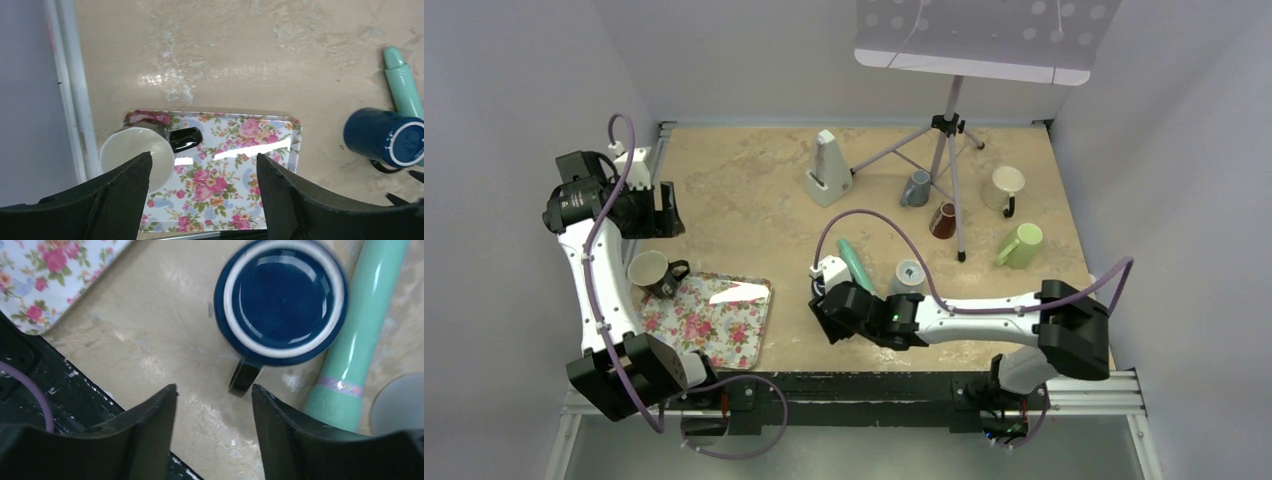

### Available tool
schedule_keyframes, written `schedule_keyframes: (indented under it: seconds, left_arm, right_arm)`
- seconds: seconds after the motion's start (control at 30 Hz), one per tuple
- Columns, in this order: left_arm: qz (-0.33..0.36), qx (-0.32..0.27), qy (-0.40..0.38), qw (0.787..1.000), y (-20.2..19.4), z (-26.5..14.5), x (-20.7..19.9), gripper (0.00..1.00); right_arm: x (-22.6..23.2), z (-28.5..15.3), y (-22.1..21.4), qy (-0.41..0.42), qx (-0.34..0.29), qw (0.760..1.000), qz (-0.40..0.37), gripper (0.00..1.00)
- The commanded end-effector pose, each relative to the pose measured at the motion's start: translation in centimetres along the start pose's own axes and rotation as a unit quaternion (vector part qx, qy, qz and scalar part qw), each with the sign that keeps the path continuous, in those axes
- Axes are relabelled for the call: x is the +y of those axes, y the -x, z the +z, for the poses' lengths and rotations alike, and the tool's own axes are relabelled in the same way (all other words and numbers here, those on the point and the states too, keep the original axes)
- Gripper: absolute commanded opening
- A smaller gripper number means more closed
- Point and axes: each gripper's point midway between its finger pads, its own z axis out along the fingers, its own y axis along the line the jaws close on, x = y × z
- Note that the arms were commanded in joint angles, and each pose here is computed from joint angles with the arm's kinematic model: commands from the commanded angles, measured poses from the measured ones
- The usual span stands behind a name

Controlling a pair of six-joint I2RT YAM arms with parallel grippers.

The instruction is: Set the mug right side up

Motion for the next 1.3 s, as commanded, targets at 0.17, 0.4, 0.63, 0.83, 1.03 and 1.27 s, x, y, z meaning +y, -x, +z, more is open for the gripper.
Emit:
schedule_keyframes:
  seconds: [0.17, 0.4, 0.63, 0.83, 1.03, 1.27]
  left_arm:
    - [0.006, 0.009, -0.067, 0.998, -1.0, -1.0, -5.7, 0.79]
    - [0.001, 0.013, -0.114, 0.993, -2.6, -1.5, -8.6, 0.78]
    - [0.012, 0.012, -0.125, 0.992, -4.5, -2.8, -9.6, 0.78]
    - [0.013, 0.012, -0.136, 0.991, -5.1, -3.2, -10.2, 0.78]
    - [-0.029, -0.009, -0.238, 0.971, -3.6, -3.2, -13.5, 0.84]
    - [-0.127, -0.020, -0.365, 0.922, 0.2, -4.1, -17.2, 0.86]
  right_arm:
    - [-2.0, 2.3, -5.1, -0.137, 0.052, 0.980, 0.134, 0.56]
    - [-1.7, 4.4, -4.9, -0.155, 0.037, 0.976, 0.151, 0.52]
    - [-2.6, 5.5, -4.5, -0.189, 0.026, 0.971, 0.145, 0.50]
    - [-3.4, 6.1, -3.4, -0.208, 0.015, 0.967, 0.145, 0.04]
    - [0.1, 4.4, 3.3, -0.100, -0.036, 0.987, 0.118, 0.00]
    - [2.2, -2.9, 17.2, 0.173, -0.211, 0.934, 0.230, 0.00]
